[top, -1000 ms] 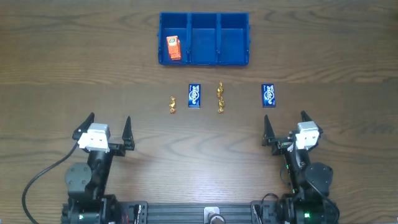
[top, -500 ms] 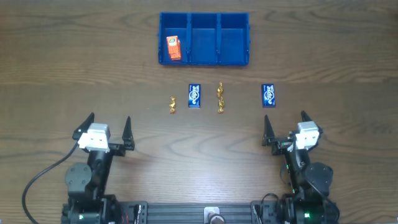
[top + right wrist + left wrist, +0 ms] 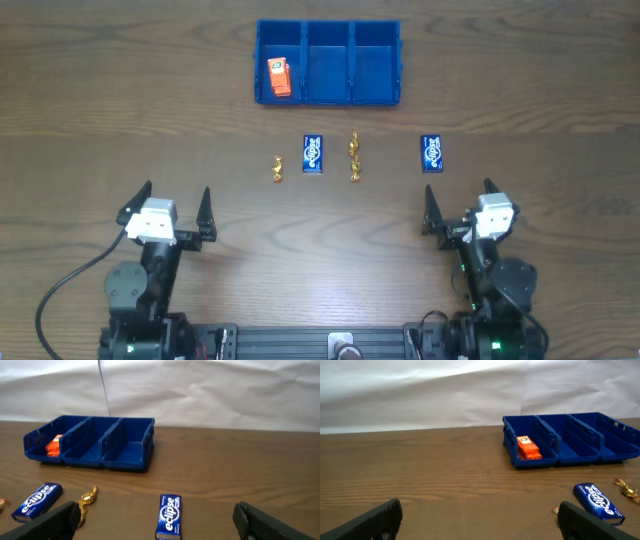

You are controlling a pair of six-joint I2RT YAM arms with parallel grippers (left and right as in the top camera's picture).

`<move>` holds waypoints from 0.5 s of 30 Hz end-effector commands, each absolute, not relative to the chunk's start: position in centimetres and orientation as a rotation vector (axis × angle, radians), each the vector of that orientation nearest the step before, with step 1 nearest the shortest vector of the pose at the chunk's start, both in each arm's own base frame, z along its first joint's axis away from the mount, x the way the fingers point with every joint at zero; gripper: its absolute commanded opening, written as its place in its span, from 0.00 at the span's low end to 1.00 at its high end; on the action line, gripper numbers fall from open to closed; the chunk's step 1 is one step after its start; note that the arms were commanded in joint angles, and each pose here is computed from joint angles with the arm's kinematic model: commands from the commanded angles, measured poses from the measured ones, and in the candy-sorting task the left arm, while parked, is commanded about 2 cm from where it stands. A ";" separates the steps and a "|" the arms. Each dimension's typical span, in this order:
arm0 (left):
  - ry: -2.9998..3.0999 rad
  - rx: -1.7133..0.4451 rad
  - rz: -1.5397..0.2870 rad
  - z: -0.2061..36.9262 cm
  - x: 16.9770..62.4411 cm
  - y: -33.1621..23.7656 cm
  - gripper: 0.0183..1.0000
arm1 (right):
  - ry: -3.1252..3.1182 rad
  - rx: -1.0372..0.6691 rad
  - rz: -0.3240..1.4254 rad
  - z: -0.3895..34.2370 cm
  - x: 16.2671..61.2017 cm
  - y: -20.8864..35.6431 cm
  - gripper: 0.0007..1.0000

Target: Sort Candies Into Trays

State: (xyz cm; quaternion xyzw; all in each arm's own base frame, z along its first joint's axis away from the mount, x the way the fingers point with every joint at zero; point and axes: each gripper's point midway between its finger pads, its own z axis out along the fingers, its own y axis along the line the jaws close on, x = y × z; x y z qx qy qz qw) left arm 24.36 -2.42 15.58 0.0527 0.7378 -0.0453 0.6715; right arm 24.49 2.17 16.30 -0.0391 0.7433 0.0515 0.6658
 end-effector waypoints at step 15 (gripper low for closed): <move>1.707 0.147 -0.115 14.0 24.2 -2.8 1.00 | 2.386 -0.046 0.115 22.4 33.7 1.5 1.00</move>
